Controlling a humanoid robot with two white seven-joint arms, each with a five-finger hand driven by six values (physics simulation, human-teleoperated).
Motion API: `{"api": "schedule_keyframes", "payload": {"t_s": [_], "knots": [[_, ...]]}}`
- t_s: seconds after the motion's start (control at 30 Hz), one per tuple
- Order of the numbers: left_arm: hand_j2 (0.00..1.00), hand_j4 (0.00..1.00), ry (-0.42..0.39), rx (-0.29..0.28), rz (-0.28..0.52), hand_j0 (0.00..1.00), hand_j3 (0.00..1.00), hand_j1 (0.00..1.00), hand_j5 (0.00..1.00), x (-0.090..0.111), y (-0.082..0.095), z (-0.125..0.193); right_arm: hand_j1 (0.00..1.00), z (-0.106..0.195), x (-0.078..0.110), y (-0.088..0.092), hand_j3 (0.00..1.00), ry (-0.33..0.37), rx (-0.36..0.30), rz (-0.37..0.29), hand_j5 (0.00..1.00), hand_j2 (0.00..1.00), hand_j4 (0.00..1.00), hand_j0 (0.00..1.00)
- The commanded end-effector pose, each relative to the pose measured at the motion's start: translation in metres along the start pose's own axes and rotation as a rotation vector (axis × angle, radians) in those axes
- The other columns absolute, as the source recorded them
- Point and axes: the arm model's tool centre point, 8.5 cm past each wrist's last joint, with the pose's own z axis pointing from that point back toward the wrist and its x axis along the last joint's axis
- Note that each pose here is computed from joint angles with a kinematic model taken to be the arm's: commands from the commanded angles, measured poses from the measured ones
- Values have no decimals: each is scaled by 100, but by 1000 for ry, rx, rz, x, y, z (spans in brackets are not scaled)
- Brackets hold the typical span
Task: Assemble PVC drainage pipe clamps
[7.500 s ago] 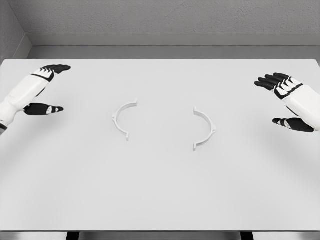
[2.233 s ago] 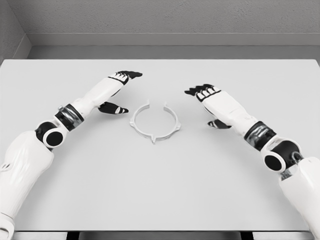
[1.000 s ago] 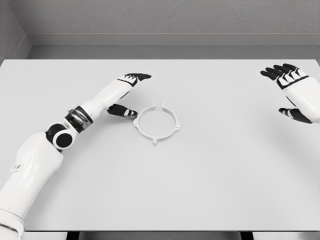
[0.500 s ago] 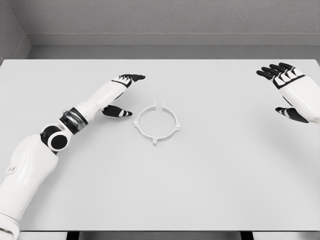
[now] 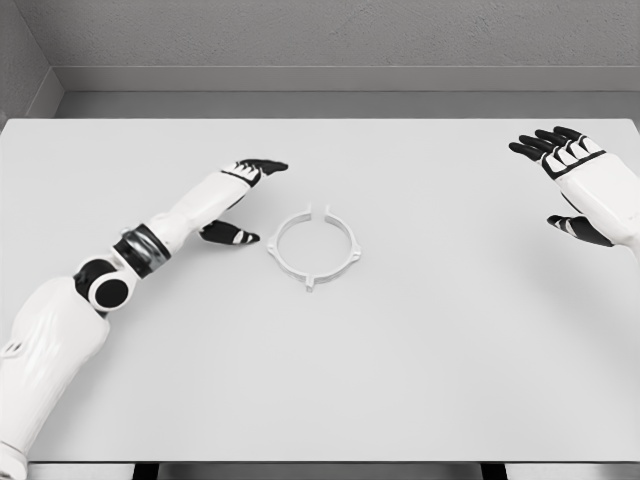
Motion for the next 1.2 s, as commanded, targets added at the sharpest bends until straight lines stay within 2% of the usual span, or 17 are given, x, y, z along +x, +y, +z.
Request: {"api": "schedule_keyframes", "payload": {"t_s": [0.0,1.17], "knots": [[100,100,-13,7,1,100,100,100,100,4,2,-2,100,0,0,-1,100,0,-4,-5,100,100,100,100],[100,100,-37,1,13,100,100,100,100,16,-11,-12,100,-1,2,1,100,-6,0,-8,100,100,100,100]]}}
